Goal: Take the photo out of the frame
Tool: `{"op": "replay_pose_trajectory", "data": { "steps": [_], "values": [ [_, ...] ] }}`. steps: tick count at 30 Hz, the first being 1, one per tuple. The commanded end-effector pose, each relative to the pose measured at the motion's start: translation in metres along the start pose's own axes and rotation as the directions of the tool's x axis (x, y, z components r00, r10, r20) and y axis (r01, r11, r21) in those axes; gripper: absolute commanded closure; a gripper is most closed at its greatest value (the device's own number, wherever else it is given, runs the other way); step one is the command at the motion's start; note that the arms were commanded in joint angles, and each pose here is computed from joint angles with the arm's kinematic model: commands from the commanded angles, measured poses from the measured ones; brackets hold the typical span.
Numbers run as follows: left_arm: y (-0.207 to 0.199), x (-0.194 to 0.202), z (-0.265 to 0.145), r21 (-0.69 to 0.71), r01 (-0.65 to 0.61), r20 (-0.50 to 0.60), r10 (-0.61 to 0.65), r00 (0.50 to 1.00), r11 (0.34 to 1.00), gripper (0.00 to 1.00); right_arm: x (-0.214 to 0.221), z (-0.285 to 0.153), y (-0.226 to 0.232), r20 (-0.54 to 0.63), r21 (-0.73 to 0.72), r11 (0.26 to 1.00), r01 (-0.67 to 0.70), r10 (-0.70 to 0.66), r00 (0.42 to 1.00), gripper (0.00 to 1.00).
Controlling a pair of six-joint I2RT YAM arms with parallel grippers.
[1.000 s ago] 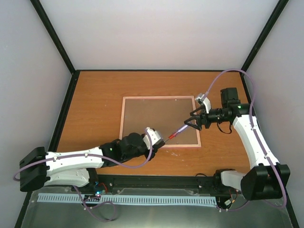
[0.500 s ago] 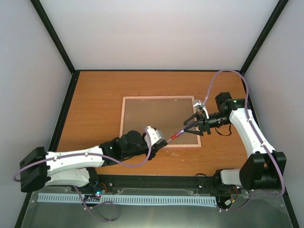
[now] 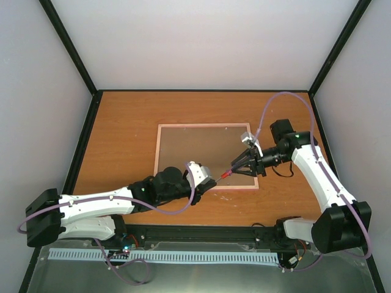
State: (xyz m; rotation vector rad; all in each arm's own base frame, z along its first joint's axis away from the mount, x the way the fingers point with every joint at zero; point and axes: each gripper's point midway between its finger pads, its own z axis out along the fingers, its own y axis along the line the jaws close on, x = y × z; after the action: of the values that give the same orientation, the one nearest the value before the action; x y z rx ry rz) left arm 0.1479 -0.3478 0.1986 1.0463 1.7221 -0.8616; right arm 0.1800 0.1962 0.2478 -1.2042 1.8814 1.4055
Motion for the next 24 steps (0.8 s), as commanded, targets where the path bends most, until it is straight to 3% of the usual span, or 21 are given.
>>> {"op": "replay_pose_trajectory", "data": {
  "steps": [1, 4, 15, 22, 23, 24],
  "values": [
    [0.000, -0.032, -0.002, 0.000, -0.011, 0.088, 0.011, 0.996, 1.000, 0.99, -0.004, 0.000, 0.003, 0.007, 0.012, 1.000, 0.029, -0.029, 1.000, 0.67],
    [0.001, -0.031, -0.002, -0.003, -0.011, 0.086, 0.011, 0.996, 1.000, 0.99, -0.003, 0.000, 0.003, 0.008, 0.018, 0.999, 0.028, -0.028, 1.000, 0.73],
    [0.011, -0.028, -0.011, -0.049, 0.007, 0.104, -0.002, 0.995, 0.999, 0.99, -0.001, 0.001, -0.002, 0.000, 0.033, 0.999, 0.020, -0.020, 1.000, 0.72],
    [0.021, -0.022, -0.010, -0.093, 0.040, 0.089, -0.031, 0.996, 0.995, 0.99, -0.004, 0.001, -0.005, 0.005, 0.040, 0.999, 0.016, -0.016, 1.000, 0.97],
    [0.028, -0.019, -0.008, -0.121, 0.067, 0.078, -0.058, 0.995, 0.990, 0.92, -0.005, 0.001, -0.007, 0.004, 0.048, 0.999, 0.013, -0.014, 1.000, 0.97],
    [0.036, -0.016, -0.006, -0.152, 0.101, 0.060, -0.093, 0.994, 0.983, 0.79, -0.006, 0.000, -0.010, 0.002, 0.065, 0.998, 0.016, -0.016, 1.000, 0.97]
  ]
}}
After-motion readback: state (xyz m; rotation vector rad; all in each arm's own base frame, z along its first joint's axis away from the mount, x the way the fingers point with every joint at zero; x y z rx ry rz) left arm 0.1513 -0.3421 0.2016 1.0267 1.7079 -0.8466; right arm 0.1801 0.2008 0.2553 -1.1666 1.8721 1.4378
